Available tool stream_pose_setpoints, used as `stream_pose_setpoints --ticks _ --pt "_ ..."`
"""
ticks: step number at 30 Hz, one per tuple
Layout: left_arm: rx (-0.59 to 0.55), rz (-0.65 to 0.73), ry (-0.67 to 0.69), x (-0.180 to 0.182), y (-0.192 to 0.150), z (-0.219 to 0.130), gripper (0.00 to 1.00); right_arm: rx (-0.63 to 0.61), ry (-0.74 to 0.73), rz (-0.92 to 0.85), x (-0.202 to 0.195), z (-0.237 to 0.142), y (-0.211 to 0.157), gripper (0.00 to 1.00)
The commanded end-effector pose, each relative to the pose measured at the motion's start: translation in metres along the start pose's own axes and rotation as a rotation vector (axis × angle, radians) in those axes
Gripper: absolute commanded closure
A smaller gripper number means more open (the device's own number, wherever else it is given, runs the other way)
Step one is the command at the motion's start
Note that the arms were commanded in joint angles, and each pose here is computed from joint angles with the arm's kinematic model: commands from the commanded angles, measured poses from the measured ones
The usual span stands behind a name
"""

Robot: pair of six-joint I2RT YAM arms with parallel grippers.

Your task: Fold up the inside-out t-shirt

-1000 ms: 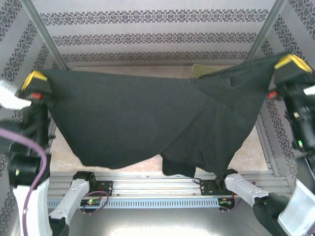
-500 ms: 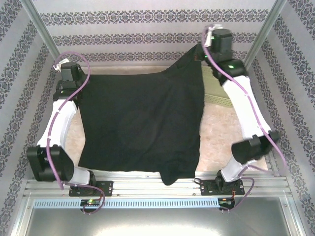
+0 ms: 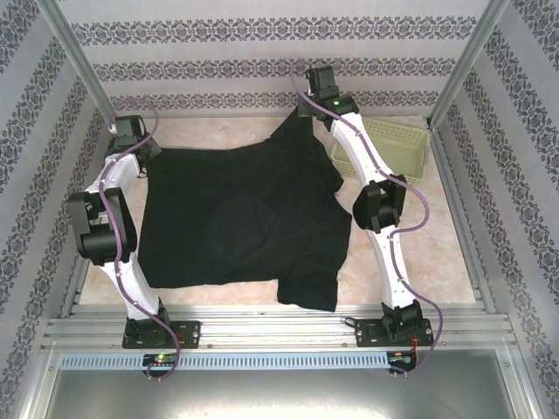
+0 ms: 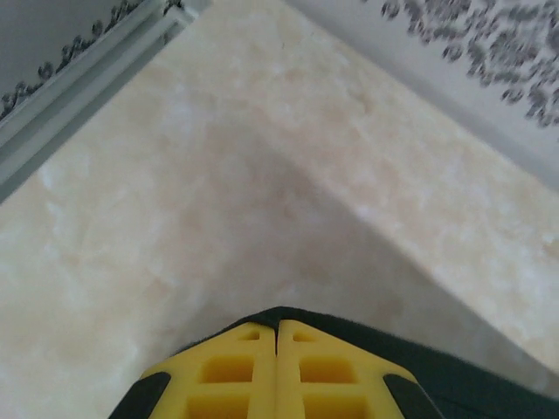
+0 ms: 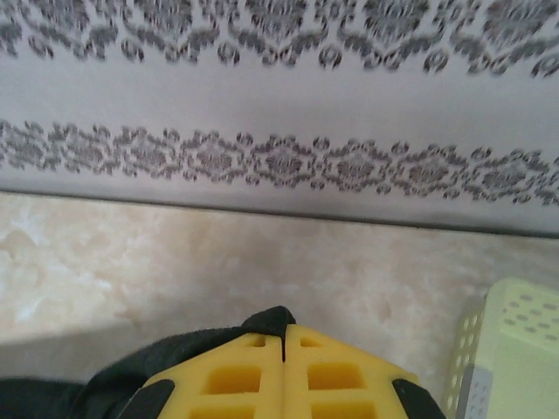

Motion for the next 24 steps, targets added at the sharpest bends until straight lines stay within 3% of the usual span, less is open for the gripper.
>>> stream_pose_setpoints --ticks 1,7,13,24 --pt "-0.059 -0.061 -0.013 0.010 0.033 0.001 1.00 -0.078 -0.060 0.053 -0.019 -0.012 0.025 1.00" --pt "-0.048 -0.109 -0.006 0.034 0.044 0.009 1.00 -0.133 0.011 0.097 -0.018 -0.008 0.035 1.00" --pt "-0.031 -0.115 -0.046 0.033 0.046 0.007 1.00 -0.143 0.089 0.089 0.002 -0.006 0.036 1.00" --pt "0.029 -0.221 -0.195 0.025 0.023 -0.019 1.00 0.033 0.055 0.118 0.011 -0.042 0.002 1.00"
Point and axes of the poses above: each hand's point on the last joint's axis, 136 mm out from that joint toward the fingers, its own z axis out along the fingers, its own x axis along the line the jaws close on, y = z × x, the point moved 5 cm from there along -z, back along the fingers, and after that the axes turned 2 degrees about -z, right-handed, at the moved point
